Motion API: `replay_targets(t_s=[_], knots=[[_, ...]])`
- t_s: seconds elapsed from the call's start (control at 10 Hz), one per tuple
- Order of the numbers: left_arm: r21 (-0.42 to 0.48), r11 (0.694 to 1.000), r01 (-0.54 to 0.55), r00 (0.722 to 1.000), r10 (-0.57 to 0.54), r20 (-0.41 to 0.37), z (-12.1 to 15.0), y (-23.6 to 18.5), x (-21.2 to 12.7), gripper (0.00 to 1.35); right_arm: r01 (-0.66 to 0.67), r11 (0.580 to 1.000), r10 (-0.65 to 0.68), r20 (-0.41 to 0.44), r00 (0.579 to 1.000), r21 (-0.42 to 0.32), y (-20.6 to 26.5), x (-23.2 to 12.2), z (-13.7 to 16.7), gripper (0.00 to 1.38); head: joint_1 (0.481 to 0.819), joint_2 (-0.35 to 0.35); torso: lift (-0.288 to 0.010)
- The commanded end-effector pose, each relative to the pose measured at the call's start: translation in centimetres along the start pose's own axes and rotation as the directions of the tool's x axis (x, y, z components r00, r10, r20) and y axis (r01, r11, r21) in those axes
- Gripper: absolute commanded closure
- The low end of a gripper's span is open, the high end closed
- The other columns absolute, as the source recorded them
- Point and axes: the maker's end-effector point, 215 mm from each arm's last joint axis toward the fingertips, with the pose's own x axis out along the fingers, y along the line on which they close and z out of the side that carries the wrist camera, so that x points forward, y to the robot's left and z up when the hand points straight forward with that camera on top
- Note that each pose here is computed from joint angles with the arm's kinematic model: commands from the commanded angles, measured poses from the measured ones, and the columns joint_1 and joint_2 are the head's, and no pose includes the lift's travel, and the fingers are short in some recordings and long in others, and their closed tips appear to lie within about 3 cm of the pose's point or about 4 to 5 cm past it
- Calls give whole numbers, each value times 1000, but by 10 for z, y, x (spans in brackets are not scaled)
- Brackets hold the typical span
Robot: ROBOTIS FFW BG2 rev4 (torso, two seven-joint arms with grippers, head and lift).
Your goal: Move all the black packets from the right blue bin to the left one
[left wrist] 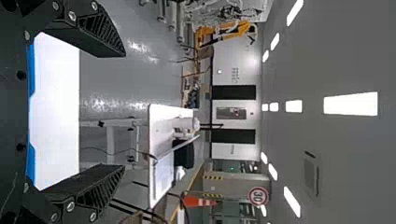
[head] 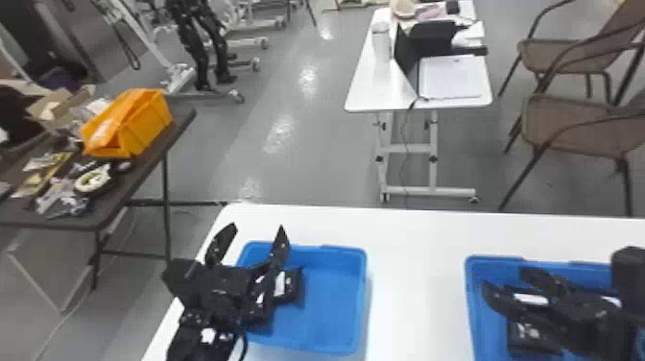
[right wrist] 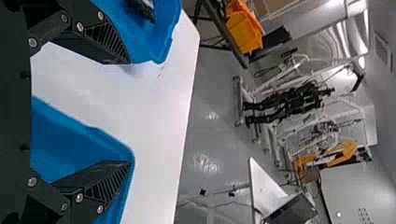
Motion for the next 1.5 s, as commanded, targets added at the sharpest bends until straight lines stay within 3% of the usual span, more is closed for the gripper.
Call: replay_targets(t_s=[0.0,0.2,0.4,1.0,1.4], knots=[[-84,996,24,998,-19,58,16,-18,3,147,103,995,-102,-75,992,4,-27,-30,-45,279,695,220,0],[-135,990,36,996,-24,91,26,-25,7,147,189,981,-182,-140,973,38,-39,-56,-91,275,695,155,0],[-140,990,35,996,-23,84,24,-25,6,147,266,963,-254,-169,952,51,-47,-61,-110,279,695,117,0],[-147,988,43,996,-31,85,24,-30,7,147,355,935,-345,-177,922,26,-83,-29,-105,277,695,93,0],[-149,988,45,996,-32,86,24,-31,8,147,347,937,-336,-185,924,30,-73,-8,-110,279,695,98,0]])
